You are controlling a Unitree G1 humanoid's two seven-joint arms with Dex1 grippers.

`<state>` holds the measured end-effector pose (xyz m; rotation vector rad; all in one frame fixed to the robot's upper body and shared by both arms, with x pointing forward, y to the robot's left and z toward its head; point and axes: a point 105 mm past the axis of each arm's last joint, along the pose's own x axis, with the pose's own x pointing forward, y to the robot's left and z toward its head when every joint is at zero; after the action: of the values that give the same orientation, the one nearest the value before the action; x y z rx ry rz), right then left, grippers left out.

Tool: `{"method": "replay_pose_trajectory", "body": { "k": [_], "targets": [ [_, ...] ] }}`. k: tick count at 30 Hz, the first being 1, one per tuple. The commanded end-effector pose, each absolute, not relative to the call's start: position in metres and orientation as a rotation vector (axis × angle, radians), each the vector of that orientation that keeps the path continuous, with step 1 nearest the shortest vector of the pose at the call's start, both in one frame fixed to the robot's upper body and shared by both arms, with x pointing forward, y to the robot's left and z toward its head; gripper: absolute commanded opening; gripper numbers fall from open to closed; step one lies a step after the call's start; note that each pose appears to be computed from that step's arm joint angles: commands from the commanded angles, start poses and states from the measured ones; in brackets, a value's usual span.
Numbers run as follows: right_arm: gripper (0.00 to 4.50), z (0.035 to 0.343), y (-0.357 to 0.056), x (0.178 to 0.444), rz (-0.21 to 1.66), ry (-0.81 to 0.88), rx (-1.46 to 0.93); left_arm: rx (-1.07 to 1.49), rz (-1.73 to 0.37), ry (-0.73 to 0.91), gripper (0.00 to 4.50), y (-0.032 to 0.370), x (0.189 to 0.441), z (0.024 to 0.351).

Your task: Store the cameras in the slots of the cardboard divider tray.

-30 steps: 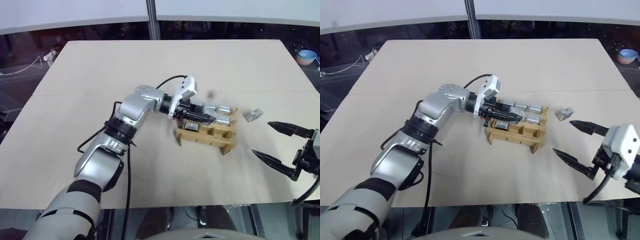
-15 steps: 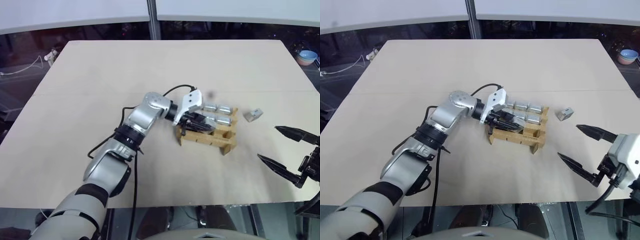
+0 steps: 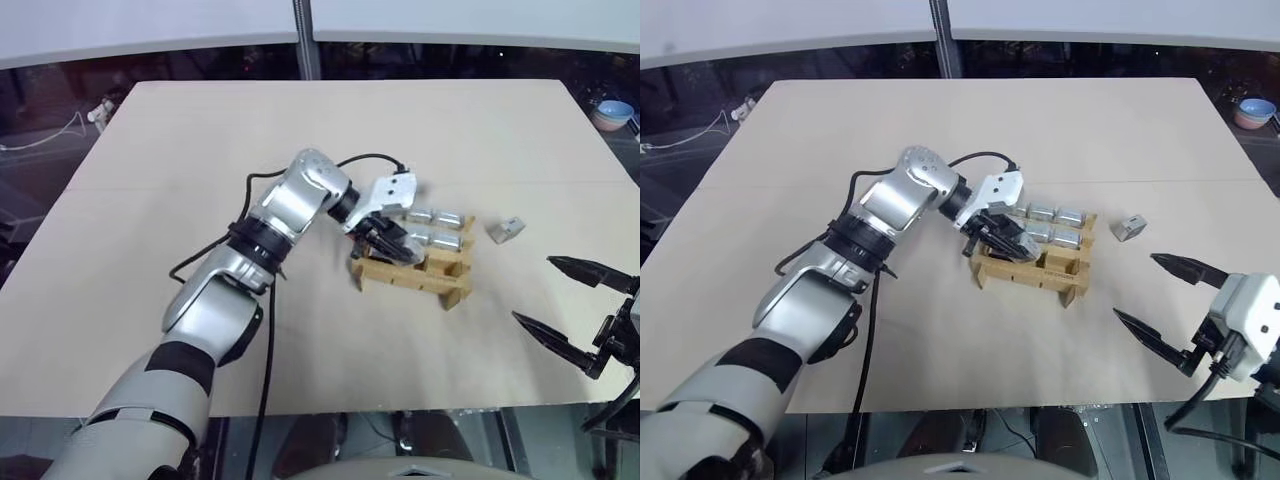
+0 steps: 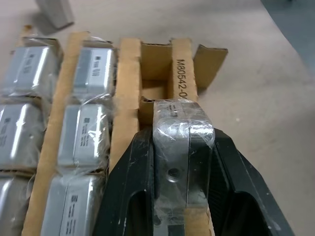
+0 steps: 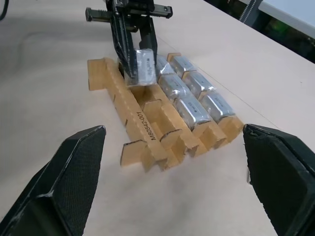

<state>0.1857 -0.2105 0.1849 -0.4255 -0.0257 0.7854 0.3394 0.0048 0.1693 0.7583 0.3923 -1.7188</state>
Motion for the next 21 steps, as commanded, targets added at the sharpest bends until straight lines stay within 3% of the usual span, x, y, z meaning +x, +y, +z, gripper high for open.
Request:
{"method": "replay_pose_trajectory", "body": {
  "k": [1, 10, 21],
  "targets": [
    [4.44, 0.191, -0.205, 0.183, 0.786, -0.066, -0.447, 0.802, -1.703, 0.389, 0.77, 0.005, 0.346, 0.173],
    [4.44, 0.188, -0.205, 0.183, 0.775, -0.069, -0.445, 0.824, -1.659, 0.344, 0.77, -0.009, 0.359, 0.181],
    [4.44, 0.186, -0.205, 0.182, 0.770, -0.064, -0.448, 0.994, -1.660, 0.435, 0.77, 0.008, 0.362, 0.163]
  ]
}}
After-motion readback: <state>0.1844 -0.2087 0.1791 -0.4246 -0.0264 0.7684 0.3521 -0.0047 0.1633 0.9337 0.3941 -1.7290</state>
